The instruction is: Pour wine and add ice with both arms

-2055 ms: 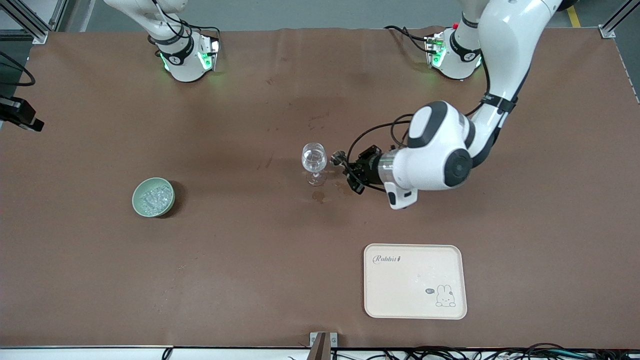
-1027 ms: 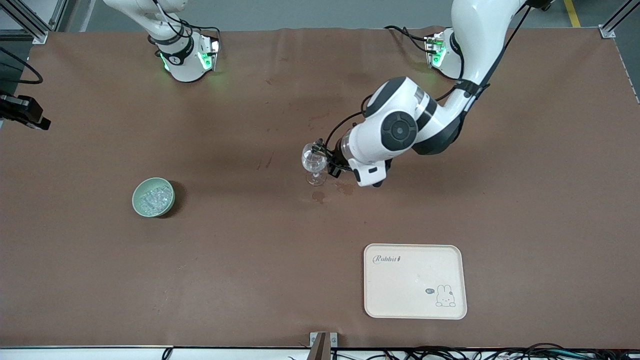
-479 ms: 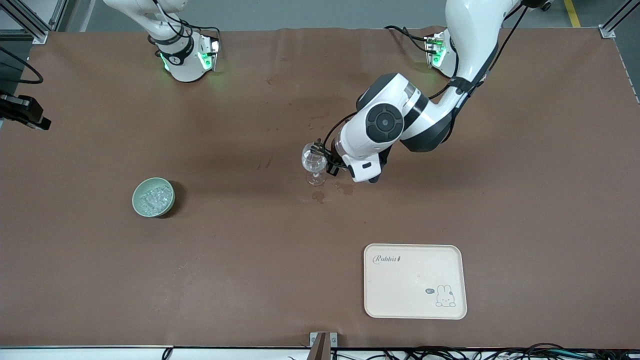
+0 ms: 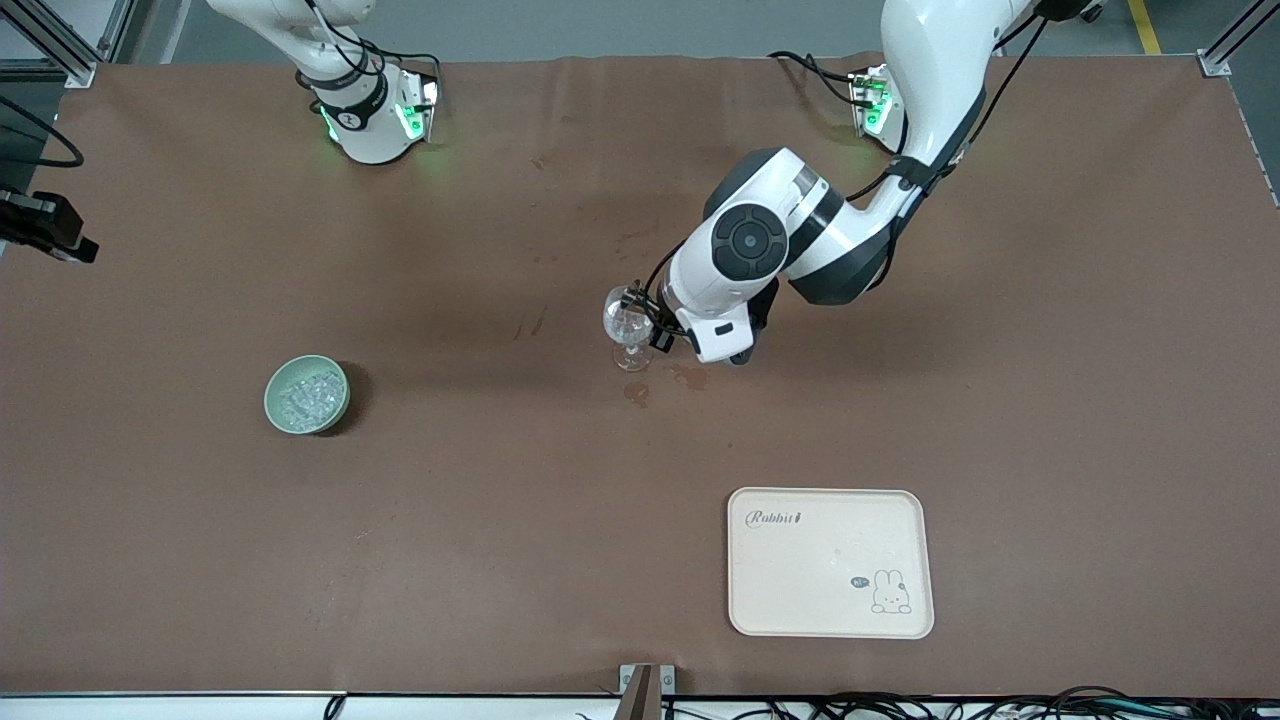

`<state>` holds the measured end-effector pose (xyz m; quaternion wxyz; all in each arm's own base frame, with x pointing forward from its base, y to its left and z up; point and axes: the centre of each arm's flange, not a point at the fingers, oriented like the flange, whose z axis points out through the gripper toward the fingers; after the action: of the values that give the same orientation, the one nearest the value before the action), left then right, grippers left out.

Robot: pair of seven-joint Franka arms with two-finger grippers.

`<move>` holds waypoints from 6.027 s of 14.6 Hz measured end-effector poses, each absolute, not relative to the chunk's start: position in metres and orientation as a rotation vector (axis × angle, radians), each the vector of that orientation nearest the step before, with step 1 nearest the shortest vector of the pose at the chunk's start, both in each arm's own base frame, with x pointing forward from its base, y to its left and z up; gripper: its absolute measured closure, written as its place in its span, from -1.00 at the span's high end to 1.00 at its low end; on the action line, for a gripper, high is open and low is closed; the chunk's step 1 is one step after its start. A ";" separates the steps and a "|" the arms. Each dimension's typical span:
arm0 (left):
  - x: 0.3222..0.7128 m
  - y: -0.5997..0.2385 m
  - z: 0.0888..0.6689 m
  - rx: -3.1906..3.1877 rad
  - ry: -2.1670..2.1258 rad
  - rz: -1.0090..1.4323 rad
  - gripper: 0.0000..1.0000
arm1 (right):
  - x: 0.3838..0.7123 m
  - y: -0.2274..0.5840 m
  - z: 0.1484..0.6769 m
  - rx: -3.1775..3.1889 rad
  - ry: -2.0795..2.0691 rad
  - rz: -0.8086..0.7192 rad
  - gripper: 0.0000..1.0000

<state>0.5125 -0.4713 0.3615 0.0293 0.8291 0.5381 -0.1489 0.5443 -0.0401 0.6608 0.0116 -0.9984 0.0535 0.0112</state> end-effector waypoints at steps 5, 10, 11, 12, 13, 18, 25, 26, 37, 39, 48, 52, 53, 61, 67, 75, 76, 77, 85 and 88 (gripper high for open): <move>0.509 -0.476 0.357 2.580 1.646 -0.442 -0.58 | 0.546 -0.041 0.661 -3.117 0.150 0.018 -0.54; 0.542 -0.453 0.380 2.437 1.634 -0.589 -0.58 | 0.546 -0.041 0.661 -3.123 0.104 0.019 -0.54; 0.553 -0.442 0.385 2.388 1.599 -0.659 -0.58 | 0.546 -0.041 0.661 -3.123 0.103 0.019 -0.54; 0.564 -0.429 0.387 2.346 1.569 -0.707 -0.58 | 0.546 -0.041 0.661 -3.123 0.103 0.021 -0.54; 0.575 -0.416 0.389 2.312 1.544 -0.737 -0.58 | 0.546 -0.041 0.661 -3.123 0.102 0.023 -0.54; 0.614 -0.364 0.381 2.140 1.446 -0.868 -0.58 | 0.543 0.005 0.658 -3.120 0.160 0.084 -0.54; 0.699 -0.196 0.336 1.763 1.521 -0.907 -0.58 | 0.508 0.224 0.655 -3.089 0.398 0.019 -0.54; 0.709 -0.174 0.322 1.686 1.535 -0.926 -0.58 | 0.503 0.255 0.648 -3.074 0.430 0.008 -0.54; 0.747 -0.048 0.143 1.224 1.584 -0.805 -0.58 | 0.478 0.483 0.447 -3.090 0.602 0.004 -0.54; 0.745 -0.046 0.132 1.228 1.590 -0.803 -0.58 | 0.477 0.494 0.425 -3.096 0.603 0.015 -0.54; 0.742 -0.042 0.117 1.239 1.606 -0.801 0.22 | 0.483 0.496 0.403 -3.118 0.598 0.025 -0.54; 0.757 0.009 0.166 1.585 1.575 -0.587 0.99 | 0.483 0.498 0.397 -3.124 0.596 0.037 -0.54; 0.758 0.028 0.186 1.703 1.562 -0.520 1.00 | 0.482 0.498 0.396 -3.125 0.594 0.039 -0.54; 0.749 0.041 0.358 2.543 1.169 -0.116 1.00 | 0.480 0.502 0.386 -3.134 0.588 0.057 -0.54; 0.690 -0.035 0.548 3.059 0.643 0.162 1.00 | 0.482 0.502 0.387 -3.129 0.592 0.056 0.15; 0.628 -0.040 0.637 3.181 0.152 0.160 1.00 | 0.530 0.456 0.490 -2.998 0.710 -0.145 1.00; 0.622 -0.041 0.639 3.151 0.152 0.137 1.00 | 0.540 0.431 0.519 -2.985 0.734 -0.194 1.00; 0.614 -0.041 0.640 3.127 0.158 0.119 1.00 | 0.549 0.401 0.545 -2.989 0.748 -0.231 1.00; 0.518 -0.070 0.635 3.173 0.109 0.026 1.00 | 0.568 0.159 0.652 -3.211 0.553 -0.192 1.00; 0.506 -0.078 0.638 3.178 0.081 0.034 1.00 | 0.571 0.071 0.661 -3.226 0.468 -0.133 1.00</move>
<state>0.5060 -0.0775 0.6377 -0.0186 0.9994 0.0256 0.0107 0.5707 0.0707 0.6610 -0.0605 -0.9870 0.1432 -0.0405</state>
